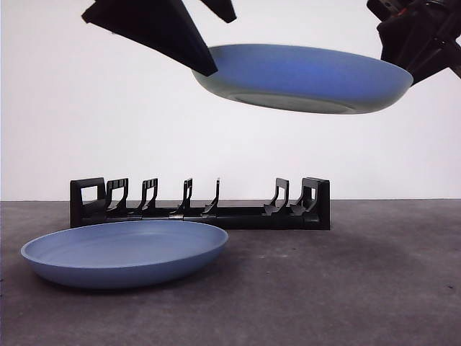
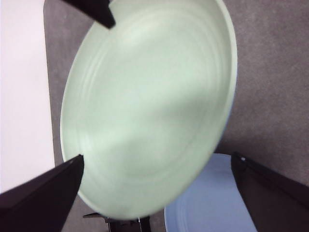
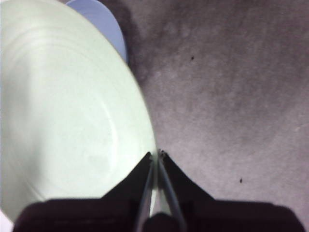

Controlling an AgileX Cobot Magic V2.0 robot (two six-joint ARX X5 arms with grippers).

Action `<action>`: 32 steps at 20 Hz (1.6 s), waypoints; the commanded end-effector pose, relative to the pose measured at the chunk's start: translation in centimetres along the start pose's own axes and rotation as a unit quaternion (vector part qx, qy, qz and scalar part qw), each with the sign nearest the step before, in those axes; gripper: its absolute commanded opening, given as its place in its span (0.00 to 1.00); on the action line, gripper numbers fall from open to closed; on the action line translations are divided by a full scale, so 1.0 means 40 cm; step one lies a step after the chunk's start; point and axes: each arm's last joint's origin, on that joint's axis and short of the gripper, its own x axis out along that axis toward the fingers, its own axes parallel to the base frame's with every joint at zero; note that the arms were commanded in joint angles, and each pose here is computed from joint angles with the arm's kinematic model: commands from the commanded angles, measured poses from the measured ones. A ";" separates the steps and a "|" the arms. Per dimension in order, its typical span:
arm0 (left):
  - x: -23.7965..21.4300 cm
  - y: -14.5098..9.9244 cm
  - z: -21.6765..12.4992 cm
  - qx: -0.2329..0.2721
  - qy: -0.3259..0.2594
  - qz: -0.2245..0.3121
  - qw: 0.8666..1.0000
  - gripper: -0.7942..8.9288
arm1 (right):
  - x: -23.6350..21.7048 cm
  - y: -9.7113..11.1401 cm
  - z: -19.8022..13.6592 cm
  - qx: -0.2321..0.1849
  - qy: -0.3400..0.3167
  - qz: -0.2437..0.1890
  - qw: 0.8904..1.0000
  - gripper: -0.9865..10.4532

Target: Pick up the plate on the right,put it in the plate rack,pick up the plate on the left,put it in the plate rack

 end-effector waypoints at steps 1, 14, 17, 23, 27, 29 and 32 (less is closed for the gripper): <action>0.006 -0.002 0.004 0.011 -0.001 -0.003 1.000 0.49 | 0.009 0.007 0.005 0.000 0.003 0.007 1.000 0.07; 0.000 -0.030 0.014 0.025 -0.004 -0.047 0.999 0.18 | 0.010 0.009 0.007 0.003 0.003 0.006 1.000 0.07; -0.001 -0.035 0.014 0.028 -0.001 -0.055 0.998 0.07 | 0.010 0.009 0.007 0.002 0.001 0.006 1.000 0.07; -0.001 -0.038 0.012 0.024 0.003 -0.061 0.998 0.07 | 0.010 0.008 0.007 0.002 0.003 -0.005 1.000 0.07; -0.001 -0.038 0.011 0.013 0.004 -0.062 0.998 0.07 | 0.010 0.008 0.008 0.000 0.001 -0.006 1.000 0.08; -0.001 -0.038 0.011 0.012 0.004 -0.062 0.998 0.07 | 0.010 0.008 0.009 -0.001 -0.002 -0.005 1.000 0.09; -0.001 -0.039 0.011 0.010 0.006 -0.064 0.998 0.07 | 0.009 0.010 0.014 -0.007 -0.012 0.007 1.000 0.12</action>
